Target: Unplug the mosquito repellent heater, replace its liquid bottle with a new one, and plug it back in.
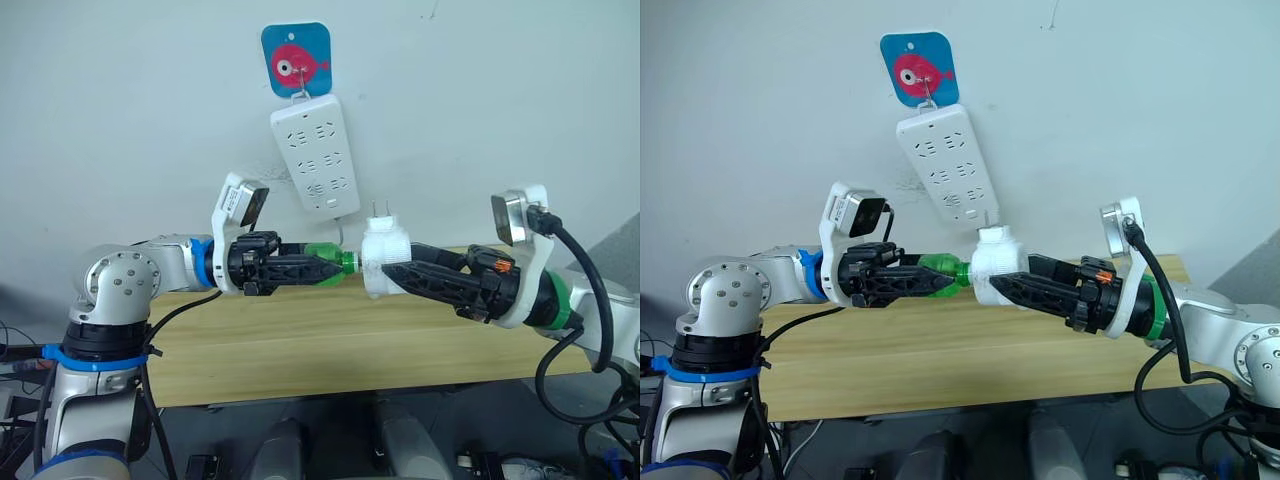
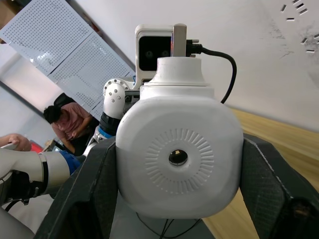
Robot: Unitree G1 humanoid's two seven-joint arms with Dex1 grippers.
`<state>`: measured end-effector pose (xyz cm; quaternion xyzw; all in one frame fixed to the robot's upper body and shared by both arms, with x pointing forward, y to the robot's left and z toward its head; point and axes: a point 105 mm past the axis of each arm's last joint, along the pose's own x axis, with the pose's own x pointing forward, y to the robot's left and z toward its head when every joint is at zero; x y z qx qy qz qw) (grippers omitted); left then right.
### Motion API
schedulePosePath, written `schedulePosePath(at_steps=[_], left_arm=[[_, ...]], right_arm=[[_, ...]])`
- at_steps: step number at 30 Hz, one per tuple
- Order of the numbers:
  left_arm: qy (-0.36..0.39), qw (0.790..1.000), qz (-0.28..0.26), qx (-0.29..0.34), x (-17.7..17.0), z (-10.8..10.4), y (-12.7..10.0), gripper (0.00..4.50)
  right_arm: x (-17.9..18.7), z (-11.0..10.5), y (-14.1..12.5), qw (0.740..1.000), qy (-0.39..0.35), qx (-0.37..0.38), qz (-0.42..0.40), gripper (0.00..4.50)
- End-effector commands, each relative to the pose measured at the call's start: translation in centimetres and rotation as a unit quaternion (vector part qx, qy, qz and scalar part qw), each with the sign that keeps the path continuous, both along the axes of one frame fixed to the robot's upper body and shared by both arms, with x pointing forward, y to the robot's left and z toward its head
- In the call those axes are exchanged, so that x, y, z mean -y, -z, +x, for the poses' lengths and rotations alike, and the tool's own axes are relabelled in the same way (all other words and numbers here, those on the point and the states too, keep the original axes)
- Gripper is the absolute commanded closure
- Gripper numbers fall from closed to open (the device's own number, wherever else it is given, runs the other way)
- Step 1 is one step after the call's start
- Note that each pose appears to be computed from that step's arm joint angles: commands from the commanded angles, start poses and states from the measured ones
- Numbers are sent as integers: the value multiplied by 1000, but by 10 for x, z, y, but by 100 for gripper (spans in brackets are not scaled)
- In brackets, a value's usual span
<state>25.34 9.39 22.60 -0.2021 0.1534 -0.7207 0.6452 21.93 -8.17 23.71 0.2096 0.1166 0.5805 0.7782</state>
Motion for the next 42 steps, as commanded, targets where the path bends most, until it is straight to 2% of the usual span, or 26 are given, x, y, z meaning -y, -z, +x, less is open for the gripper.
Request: schedulePosePath(at_steps=[1,15,20,24,25,33,39,42], left_arm=[[20,1000,-10,13,3,-8,-7,219],[24,999,-8,19,13,-10,0,219],[25,999,-12,22,17,-9,1,219],[14,1000,-19,20,19,-5,3,219],[8,1000,-23,18,19,-4,3,219],[-14,999,-51,-4,20,4,1,219],[-40,996,-73,-19,21,14,-2,219],[-38,996,-74,-24,21,14,-3,219]], right_arm=[[-4,-5,-8,1000,-8,19,10,155],[-13,-9,-7,999,-27,28,-9,155],[-16,-12,-2,999,-37,2,-21,155],[-14,-11,0,999,-29,-4,-34,10],[-13,-12,1,999,-28,-6,-37,0],[-8,-22,8,996,-43,-16,-74,0],[4,-37,29,985,-61,14,-159,0],[21,-41,43,976,-55,26,-207,54]])
